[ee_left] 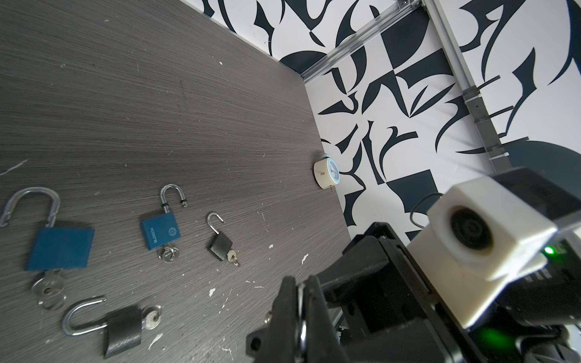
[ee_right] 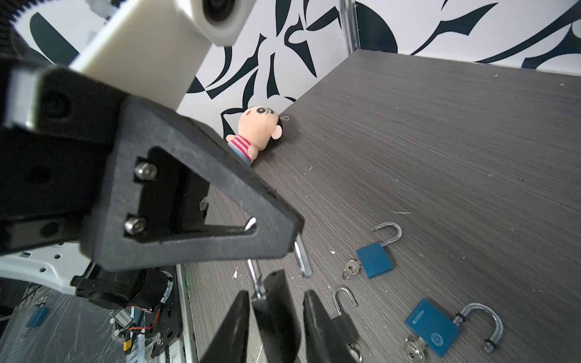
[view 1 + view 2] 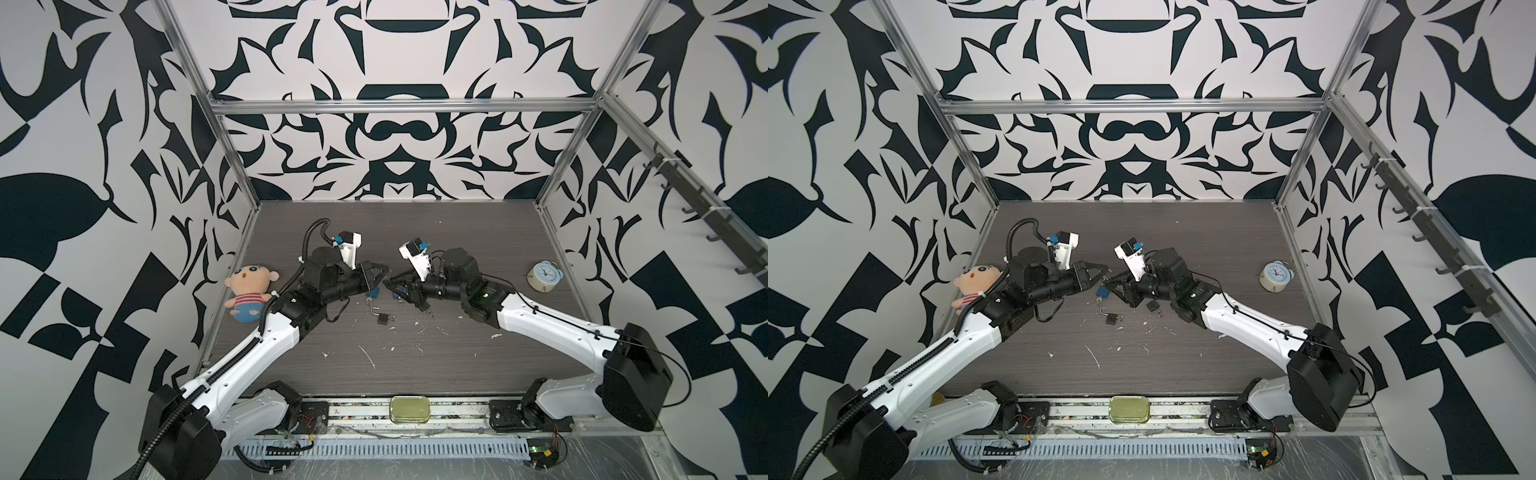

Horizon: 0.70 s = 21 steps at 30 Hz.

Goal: Lock with the key

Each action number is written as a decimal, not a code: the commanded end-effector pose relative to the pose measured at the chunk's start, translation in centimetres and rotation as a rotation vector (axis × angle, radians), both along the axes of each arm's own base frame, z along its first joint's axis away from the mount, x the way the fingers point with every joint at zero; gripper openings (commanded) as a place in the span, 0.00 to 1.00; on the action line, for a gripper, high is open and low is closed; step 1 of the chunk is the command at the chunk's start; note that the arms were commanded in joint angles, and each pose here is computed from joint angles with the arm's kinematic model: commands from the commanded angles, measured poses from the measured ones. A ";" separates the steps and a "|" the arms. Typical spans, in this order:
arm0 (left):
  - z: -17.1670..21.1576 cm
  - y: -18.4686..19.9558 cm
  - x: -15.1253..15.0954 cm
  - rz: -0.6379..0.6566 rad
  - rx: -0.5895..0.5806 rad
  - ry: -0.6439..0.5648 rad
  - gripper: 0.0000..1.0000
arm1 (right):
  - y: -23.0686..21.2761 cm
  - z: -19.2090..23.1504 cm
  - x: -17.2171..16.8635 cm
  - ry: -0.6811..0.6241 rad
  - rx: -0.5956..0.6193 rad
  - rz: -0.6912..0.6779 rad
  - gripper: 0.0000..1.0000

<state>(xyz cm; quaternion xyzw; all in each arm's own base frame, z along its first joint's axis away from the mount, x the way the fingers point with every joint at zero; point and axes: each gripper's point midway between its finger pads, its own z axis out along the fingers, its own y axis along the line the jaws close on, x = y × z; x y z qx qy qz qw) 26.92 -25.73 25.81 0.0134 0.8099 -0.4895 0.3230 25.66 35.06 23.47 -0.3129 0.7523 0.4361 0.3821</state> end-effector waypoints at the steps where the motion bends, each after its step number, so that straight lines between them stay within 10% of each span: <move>1: 2.8 -0.1 -0.2 -0.005 -0.048 -0.050 0.00 | 0.7 3.0 0.3 -0.066 0.058 0.007 0.31; 21: 3.3 0.7 -0.4 0.026 -0.040 -0.072 0.00 | 0.2 2.6 0.2 -0.052 0.036 -0.015 0.00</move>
